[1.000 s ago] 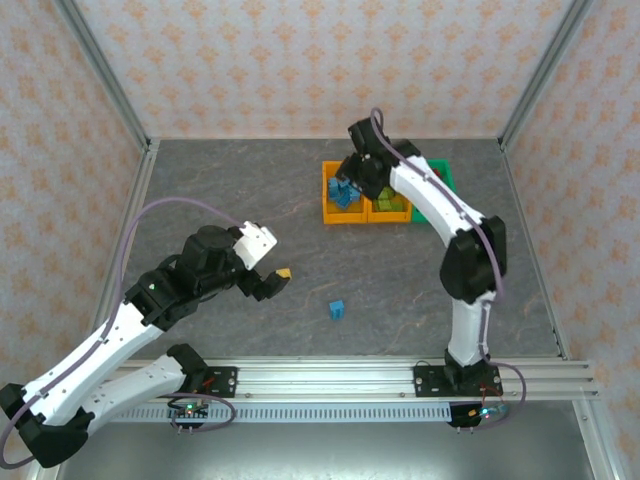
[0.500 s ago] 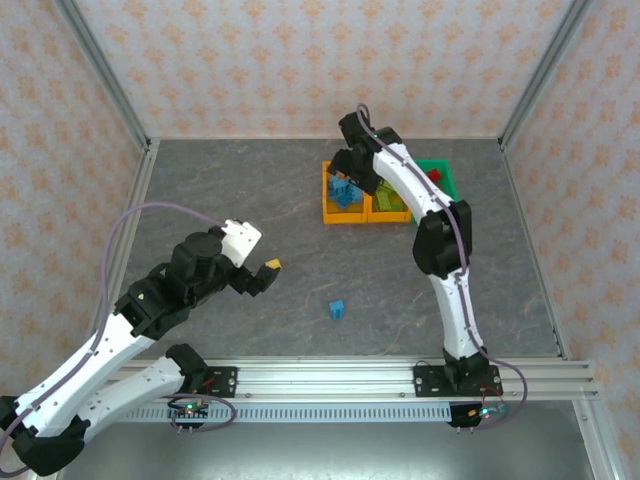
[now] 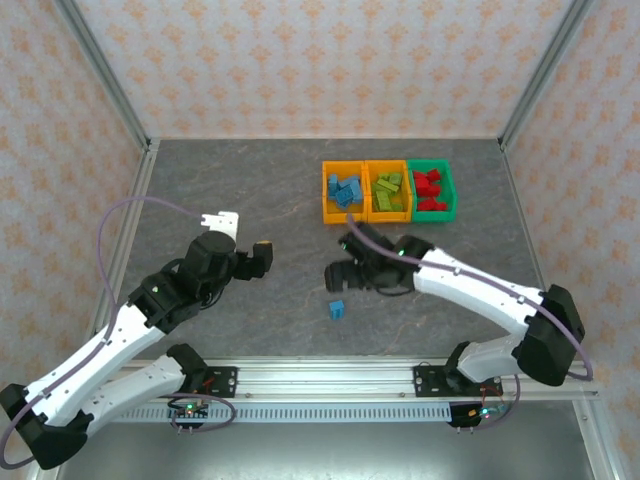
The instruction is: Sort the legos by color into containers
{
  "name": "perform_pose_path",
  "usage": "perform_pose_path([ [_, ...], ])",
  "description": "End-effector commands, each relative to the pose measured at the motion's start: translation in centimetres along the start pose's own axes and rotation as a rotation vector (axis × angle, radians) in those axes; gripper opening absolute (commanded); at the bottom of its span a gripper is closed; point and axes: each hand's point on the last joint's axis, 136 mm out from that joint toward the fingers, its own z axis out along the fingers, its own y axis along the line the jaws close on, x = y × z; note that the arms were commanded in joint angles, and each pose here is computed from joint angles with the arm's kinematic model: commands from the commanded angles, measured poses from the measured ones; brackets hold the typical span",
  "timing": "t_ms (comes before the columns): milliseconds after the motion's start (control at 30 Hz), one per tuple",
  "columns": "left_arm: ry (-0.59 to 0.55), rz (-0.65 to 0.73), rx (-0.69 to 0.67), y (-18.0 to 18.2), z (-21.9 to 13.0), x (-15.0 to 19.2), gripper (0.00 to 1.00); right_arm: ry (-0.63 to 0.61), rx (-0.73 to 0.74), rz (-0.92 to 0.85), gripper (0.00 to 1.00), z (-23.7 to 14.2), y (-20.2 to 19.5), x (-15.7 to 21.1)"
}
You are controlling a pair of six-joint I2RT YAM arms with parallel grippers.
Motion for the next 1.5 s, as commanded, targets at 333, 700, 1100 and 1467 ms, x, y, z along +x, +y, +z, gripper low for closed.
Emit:
perform_pose_path([
  [333, 0.116, -0.03, -0.008, 1.1, 0.6, 6.4, 0.98, -0.101, 0.002, -0.191, 0.88, 7.5, 3.1, 2.6],
  [700, 0.132, -0.052, 0.042, 1.3, -0.4, 8.0, 1.0, -0.133, 0.09, -0.023, 0.35, 7.1, 0.9, 2.5],
  [1100, 0.094, -0.152, 0.046, 1.0, 0.2, 7.5, 1.0, -0.485, 0.185, 0.051, 0.24, -2.2, -2.9, -10.0],
  [1467, -0.004, -0.055, -0.128, 2.4, 2.7, 5.1, 1.0, -0.389, 0.064, 0.113, 0.32, 6.6, -3.1, -24.2],
])
